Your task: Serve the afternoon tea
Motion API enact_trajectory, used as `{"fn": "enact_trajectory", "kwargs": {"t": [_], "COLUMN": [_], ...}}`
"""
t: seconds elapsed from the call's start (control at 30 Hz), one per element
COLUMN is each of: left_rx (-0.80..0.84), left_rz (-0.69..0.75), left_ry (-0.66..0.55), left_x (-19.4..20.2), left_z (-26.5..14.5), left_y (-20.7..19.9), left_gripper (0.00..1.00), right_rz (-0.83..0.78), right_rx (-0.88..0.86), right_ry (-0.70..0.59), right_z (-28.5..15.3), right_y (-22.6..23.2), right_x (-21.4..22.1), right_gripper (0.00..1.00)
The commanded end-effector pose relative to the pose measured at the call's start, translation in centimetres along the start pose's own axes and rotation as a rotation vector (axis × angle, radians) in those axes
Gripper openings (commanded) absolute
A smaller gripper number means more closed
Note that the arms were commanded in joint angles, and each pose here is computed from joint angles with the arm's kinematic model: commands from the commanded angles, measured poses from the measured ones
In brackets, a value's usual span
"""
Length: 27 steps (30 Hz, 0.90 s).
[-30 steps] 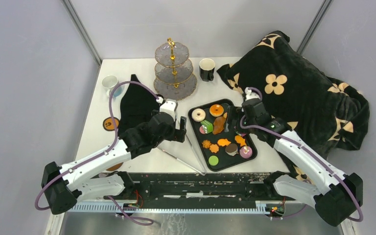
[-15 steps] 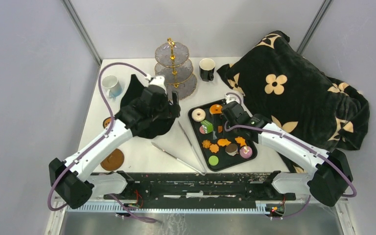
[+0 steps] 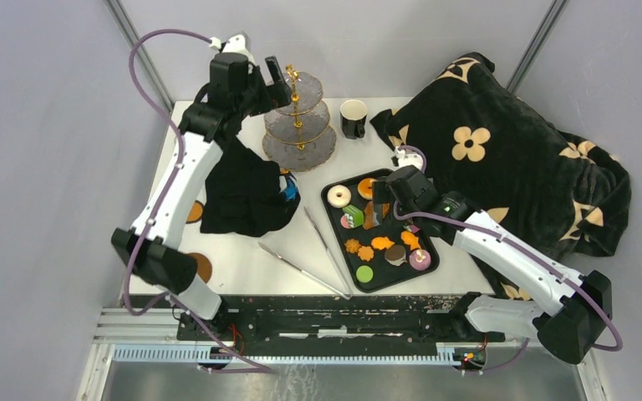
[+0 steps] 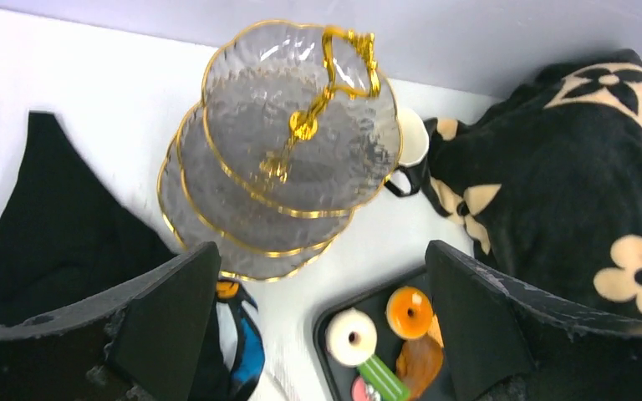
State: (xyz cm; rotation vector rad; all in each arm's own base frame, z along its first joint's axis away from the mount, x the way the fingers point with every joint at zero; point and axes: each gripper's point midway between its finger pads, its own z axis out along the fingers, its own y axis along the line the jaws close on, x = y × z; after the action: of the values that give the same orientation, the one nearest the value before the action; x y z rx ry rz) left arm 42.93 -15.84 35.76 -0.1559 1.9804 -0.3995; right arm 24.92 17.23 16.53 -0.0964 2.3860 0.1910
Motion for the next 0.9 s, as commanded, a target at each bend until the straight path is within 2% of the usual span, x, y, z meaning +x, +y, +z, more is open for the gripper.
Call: {"fn": "enact_trajectory", "kwargs": {"t": [0.0,0.2,0.37,0.57,0.87], "left_rx": [0.044,0.051,-0.063,-0.244,-0.366], "left_rz": [0.046,0.043,0.1,0.226,0.267], "left_ry": [-0.031,-0.121,-0.19,-0.209,-0.203], "left_x": [-2.6,-6.3,-7.1,-5.1,-2.9], "left_z": [2.9,6.7,9.2,11.0,12.1], "left_y": [-1.6,-3.3,-3.6,-3.5,-2.9], "left_gripper": [1.0,1.0,0.98,0.87,0.63], "right_rz": [0.041,0.047,0.037,0.025,0.004], "right_rx": [0.016,0.008,0.015,0.017,0.039], "right_ry": [-0.062,-0.05,-0.027,-0.026,-0.012], "right_z": [-1.5,-1.3,-0.9,-0.7,-0.3], "right_y": [-0.6,-0.5,-0.2,-0.1,-0.5], "right_x": [-1.4,-1.0,-0.9,-1.1,-0.7], "right_gripper": [1.0,0.99,1.0,1.0,1.0]}}
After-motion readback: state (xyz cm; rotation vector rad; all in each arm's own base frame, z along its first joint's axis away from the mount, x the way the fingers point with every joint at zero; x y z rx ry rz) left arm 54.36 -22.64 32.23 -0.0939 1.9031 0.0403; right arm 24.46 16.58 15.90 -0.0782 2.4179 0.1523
